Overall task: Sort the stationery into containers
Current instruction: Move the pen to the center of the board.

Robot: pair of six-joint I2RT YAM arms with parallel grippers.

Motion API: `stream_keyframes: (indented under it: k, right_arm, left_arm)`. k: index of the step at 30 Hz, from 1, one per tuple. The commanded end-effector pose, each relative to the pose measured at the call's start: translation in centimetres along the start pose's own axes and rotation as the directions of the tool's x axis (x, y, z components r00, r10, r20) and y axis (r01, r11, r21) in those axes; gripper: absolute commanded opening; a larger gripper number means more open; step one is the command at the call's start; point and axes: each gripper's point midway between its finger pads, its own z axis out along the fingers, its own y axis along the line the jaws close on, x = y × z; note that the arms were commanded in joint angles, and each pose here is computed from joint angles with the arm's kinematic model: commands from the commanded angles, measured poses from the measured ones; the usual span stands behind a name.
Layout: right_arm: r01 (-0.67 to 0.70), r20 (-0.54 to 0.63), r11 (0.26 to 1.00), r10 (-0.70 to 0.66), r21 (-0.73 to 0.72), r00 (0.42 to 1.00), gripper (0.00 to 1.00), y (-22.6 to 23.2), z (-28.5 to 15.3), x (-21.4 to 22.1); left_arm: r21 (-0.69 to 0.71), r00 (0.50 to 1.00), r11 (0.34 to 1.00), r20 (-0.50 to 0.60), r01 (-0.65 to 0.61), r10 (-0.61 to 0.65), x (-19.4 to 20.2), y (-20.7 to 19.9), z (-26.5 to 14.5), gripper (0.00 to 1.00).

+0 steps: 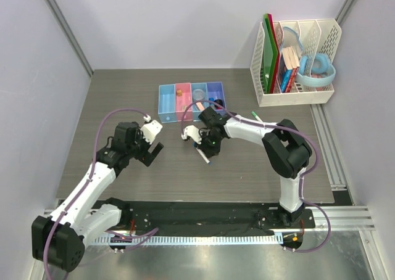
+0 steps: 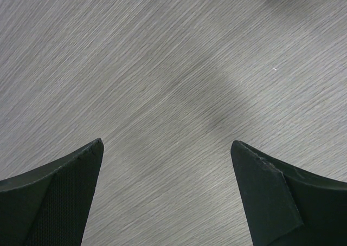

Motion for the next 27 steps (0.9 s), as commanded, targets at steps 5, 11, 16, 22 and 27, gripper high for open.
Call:
stream_keyframes:
  k: [5, 11, 16, 22, 27]
  right_arm:
    - [0.034, -0.033, 0.981, -0.041, -0.193, 0.999, 0.01, 5.1, 3.3, -1.1]
    - [0.053, 0.060, 0.989, -0.045, -0.141, 0.997, 0.01, 2.9, 3.8, -5.8]
    - [0.046, 0.085, 0.994, -0.038, -0.094, 0.996, 0.01, 1.4, 4.0, -7.3]
    - [0.062, 0.005, 0.990, -0.062, -0.126, 0.998, 0.01, 3.4, 0.7, -4.9]
    - [0.039, -0.063, 0.990, -0.047, -0.134, 0.997, 0.25, 5.2, -4.1, -1.0]
  left_arm:
    - [0.008, 1.000, 1.000, 0.032, -0.002, 0.002, -0.4, 0.1, 0.3, 1.00]
    - [0.016, 1.000, 1.000, 0.030, 0.006, -0.006, 0.1, -0.3, 0.3, 1.00]
    - [0.014, 1.000, 1.000, 0.025, 0.007, -0.008, 0.8, -0.4, 0.3, 1.00]
    - [0.066, 0.999, 0.998, 0.030, 0.007, -0.009, 1.2, -1.5, 0.8, 1.00]
    - [0.212, 0.998, 0.977, 0.060, -0.011, -0.002, 0.0, -3.6, 1.6, 1.00]
